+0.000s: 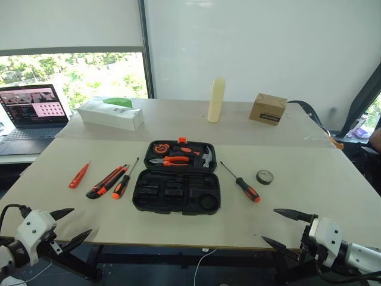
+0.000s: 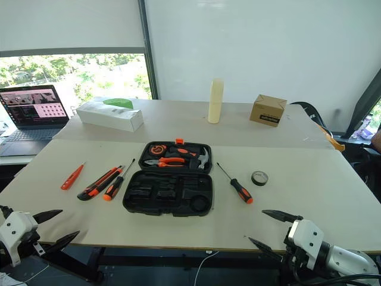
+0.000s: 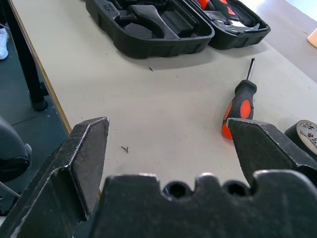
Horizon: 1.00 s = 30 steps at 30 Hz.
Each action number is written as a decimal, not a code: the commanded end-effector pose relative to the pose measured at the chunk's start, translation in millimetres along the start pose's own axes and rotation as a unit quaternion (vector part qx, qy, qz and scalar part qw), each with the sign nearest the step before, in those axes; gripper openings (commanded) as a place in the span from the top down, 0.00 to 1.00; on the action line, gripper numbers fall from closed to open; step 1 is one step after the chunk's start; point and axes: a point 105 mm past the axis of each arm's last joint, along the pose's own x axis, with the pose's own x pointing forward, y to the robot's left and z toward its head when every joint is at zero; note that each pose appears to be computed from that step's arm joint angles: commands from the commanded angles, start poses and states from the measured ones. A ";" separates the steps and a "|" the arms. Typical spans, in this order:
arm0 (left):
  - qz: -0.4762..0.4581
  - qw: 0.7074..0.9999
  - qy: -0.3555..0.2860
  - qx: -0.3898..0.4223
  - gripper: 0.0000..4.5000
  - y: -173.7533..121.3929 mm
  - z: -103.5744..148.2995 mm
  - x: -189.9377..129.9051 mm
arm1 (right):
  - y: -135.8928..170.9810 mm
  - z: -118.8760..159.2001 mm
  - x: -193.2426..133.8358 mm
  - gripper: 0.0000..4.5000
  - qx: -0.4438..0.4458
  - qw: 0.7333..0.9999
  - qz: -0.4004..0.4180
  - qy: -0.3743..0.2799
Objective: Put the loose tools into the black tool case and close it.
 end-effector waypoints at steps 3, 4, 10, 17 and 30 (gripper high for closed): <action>0.085 0.989 0.018 -0.118 0.00 25.0 -10.4 -15.8 | -9.8 74.7 33.5 0.01 -0.005 0.983 -0.020 -0.181; 0.102 0.985 0.036 -0.136 0.00 27.0 -17.7 -20.8 | -9.2 87.4 38.8 0.01 -0.002 0.978 -0.019 -0.207; 0.147 0.956 0.061 -0.244 0.00 19.6 -33.9 -38.2 | -3.4 106.7 51.1 0.01 -0.004 0.969 0.006 -0.247; 0.100 0.954 0.024 -0.283 0.00 28.2 29.0 14.1 | -2.6 91.9 52.2 0.01 -0.020 0.976 0.021 -0.217; 0.102 0.942 0.131 -0.293 0.00 24.0 53.7 102.8 | -2.6 91.8 50.5 0.01 -0.025 0.976 0.014 -0.214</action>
